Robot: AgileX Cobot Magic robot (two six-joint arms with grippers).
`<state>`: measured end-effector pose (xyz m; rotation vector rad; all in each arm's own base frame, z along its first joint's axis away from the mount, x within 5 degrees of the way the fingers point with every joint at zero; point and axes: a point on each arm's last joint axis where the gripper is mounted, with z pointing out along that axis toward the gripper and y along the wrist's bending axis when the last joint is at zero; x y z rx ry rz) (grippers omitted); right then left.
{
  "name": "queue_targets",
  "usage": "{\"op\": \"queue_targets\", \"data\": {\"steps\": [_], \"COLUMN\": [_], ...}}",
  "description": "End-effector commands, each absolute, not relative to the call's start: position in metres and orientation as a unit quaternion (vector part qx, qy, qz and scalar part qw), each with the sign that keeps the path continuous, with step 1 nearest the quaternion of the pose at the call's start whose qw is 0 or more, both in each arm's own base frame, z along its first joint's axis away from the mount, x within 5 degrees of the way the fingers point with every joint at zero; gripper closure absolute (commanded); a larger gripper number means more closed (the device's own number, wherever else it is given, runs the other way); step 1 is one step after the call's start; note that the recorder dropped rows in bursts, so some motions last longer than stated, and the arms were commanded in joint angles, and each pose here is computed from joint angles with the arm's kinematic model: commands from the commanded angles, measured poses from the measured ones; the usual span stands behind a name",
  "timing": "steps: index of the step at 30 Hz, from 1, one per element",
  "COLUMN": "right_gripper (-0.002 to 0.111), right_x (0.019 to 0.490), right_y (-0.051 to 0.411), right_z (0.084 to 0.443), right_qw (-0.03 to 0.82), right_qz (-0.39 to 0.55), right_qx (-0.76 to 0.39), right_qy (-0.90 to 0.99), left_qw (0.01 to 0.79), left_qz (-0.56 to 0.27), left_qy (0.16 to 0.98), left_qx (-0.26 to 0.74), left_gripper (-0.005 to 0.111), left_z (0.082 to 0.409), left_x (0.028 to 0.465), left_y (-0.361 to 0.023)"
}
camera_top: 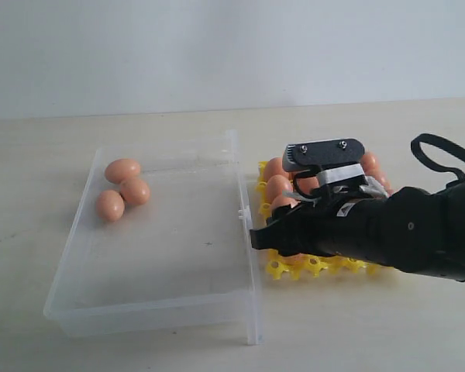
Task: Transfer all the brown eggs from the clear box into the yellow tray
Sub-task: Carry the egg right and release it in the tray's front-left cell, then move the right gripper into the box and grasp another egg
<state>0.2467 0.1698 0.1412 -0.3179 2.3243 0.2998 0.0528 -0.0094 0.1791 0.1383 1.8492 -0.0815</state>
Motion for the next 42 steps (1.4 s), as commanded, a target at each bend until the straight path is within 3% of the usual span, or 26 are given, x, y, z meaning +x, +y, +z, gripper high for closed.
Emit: {"op": "queue_targets", "data": {"steps": [1, 8, 14, 20, 25, 31, 37, 42], "right_gripper": [0.046, 0.046, 0.051, 0.075, 0.074, 0.053, 0.051, 0.051], "right_x": [0.248, 0.252, 0.273, 0.277, 0.310, 0.367, 0.399, 0.409], "right_y": [0.170, 0.177, 0.211, 0.269, 0.309, 0.346, 0.365, 0.371], "right_z": [0.156, 0.167, 0.230, 0.270, 0.276, 0.239, 0.195, 0.180], "right_qw": [0.411, 0.409, 0.406, 0.241, 0.231, 0.230, 0.227, 0.249], "right_qz": [0.115, 0.132, 0.212, 0.244, 0.231, 0.186, 0.142, 0.148], "right_qx": [-0.146, -0.148, -0.177, -0.364, -0.414, -0.361, -0.363, -0.338], "right_qy": [0.893, 0.891, 0.871, 0.866, 0.850, 0.884, 0.893, 0.896], "left_qw": [0.607, 0.607, 0.607, 0.607, 0.607, 0.607, 0.607, 0.607], "left_qz": [-0.037, -0.037, -0.037, -0.037, -0.037, -0.037, -0.037, -0.037], "left_qy": [0.792, 0.792, 0.792, 0.792, 0.792, 0.792, 0.792, 0.792], "left_qx": [0.060, 0.060, 0.060, 0.060, 0.060, 0.060, 0.060, 0.060], "left_gripper": [0.107, 0.107, 0.107, 0.107, 0.107, 0.107, 0.107, 0.107], "left_z": [0.182, 0.182, 0.182, 0.182, 0.182, 0.182, 0.182, 0.182], "left_x": [0.053, 0.053, 0.053, 0.053, 0.053, 0.053, 0.053, 0.053], "left_y": [-0.010, -0.010, -0.010, -0.010, -0.010, -0.010, -0.010, -0.010]}}
